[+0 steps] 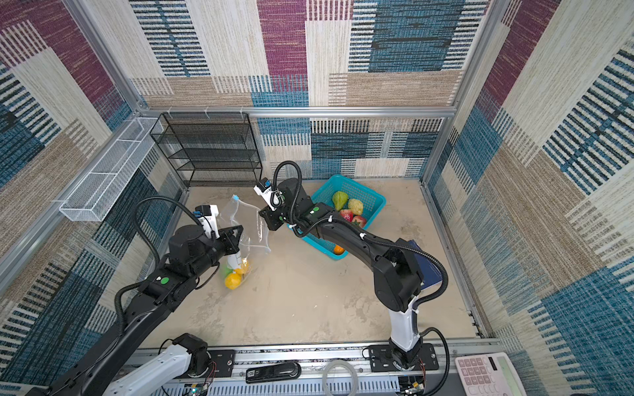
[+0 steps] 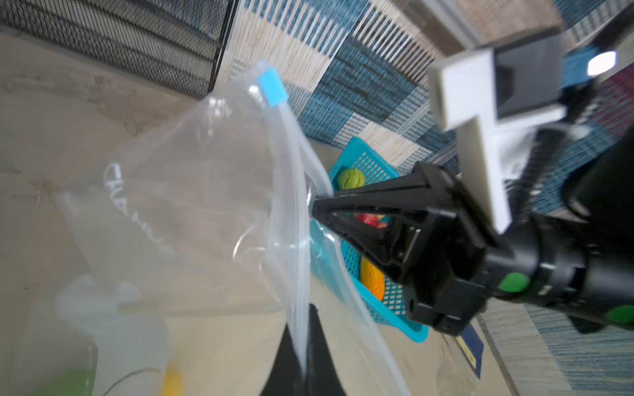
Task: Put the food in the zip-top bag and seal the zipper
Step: 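Pinch the bag's zipper edge with the right gripper while the left holds the bag, then release the zipper edge and move the right gripper over the teal basket, then lower the right gripper into the basket and grasp the green chayote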
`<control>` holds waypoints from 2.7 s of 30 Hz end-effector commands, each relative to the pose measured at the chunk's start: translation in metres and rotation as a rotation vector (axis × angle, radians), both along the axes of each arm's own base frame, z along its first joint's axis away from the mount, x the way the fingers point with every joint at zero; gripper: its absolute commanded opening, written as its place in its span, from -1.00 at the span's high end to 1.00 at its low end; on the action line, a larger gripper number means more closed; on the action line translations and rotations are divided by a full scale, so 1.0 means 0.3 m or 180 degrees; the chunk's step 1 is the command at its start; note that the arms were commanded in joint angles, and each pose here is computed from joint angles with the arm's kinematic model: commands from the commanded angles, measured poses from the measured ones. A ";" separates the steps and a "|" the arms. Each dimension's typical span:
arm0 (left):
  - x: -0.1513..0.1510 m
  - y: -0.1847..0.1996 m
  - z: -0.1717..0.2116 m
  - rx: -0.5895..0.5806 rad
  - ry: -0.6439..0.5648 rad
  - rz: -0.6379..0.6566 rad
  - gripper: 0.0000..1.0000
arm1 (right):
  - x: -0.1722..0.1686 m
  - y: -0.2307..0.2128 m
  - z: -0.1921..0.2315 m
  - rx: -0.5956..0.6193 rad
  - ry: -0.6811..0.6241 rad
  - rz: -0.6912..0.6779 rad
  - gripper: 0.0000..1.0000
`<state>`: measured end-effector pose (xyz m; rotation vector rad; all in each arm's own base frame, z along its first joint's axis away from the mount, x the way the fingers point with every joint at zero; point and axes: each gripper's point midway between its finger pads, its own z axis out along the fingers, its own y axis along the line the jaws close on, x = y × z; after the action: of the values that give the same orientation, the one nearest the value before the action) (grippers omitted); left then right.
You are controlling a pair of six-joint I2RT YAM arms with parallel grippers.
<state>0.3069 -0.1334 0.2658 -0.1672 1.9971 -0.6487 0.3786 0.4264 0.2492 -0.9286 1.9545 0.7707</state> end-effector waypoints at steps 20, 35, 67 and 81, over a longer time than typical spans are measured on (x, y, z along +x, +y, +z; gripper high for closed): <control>0.071 -0.095 -0.093 -0.0230 0.0143 -0.0246 1.00 | 0.124 -0.221 0.012 -0.0347 -0.0305 -0.0728 0.05; 0.087 -0.161 -0.118 -0.0290 0.0243 -0.0527 1.00 | 0.445 -0.765 -0.231 -0.0769 0.0137 -0.1934 -0.51; 0.106 -0.124 -0.147 -0.0270 0.0198 -0.0292 1.00 | 0.794 -0.905 -0.586 -0.0783 0.0647 -0.2253 -0.72; 0.096 -0.125 -0.142 -0.0316 0.0197 -0.0303 1.00 | 0.790 -0.901 -0.667 -0.0783 0.0778 -0.2269 -0.71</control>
<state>0.3339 -0.1701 0.2145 -0.1429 2.0807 -0.7915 0.6134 0.1551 0.0493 -0.2347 2.4191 0.2243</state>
